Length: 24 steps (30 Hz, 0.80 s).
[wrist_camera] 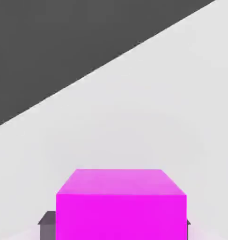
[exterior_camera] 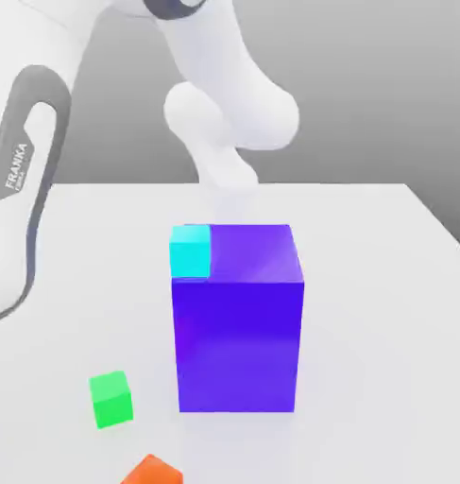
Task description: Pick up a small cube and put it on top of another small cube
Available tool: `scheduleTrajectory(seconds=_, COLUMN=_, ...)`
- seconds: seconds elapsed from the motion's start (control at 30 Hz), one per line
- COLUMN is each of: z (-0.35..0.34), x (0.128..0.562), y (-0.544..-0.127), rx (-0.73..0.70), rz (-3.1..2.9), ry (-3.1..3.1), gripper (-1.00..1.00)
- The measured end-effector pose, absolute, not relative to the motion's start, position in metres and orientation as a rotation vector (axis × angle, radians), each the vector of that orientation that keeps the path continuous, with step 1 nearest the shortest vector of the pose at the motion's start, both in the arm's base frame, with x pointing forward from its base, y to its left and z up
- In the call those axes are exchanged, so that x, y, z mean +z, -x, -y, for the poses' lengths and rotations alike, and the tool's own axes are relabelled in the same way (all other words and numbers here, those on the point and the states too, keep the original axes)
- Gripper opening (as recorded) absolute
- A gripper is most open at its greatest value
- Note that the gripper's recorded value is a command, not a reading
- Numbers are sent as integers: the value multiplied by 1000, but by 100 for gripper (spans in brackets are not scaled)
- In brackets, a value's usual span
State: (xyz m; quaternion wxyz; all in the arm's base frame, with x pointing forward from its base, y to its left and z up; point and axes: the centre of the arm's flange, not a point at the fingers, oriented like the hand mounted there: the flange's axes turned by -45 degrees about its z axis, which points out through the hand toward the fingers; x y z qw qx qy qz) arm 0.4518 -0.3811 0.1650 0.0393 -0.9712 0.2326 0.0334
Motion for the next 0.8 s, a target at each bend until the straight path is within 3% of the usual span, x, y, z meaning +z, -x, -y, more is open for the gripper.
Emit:
scheduleTrajectory(seconds=0.5, z=457, x=150, y=-332, rx=95, rz=-367, ry=2931, gripper=-100)
scheduleTrajectory(seconds=0.8, z=432, x=132, y=-291, rx=104, rz=-52, ry=2848, gripper=-100)
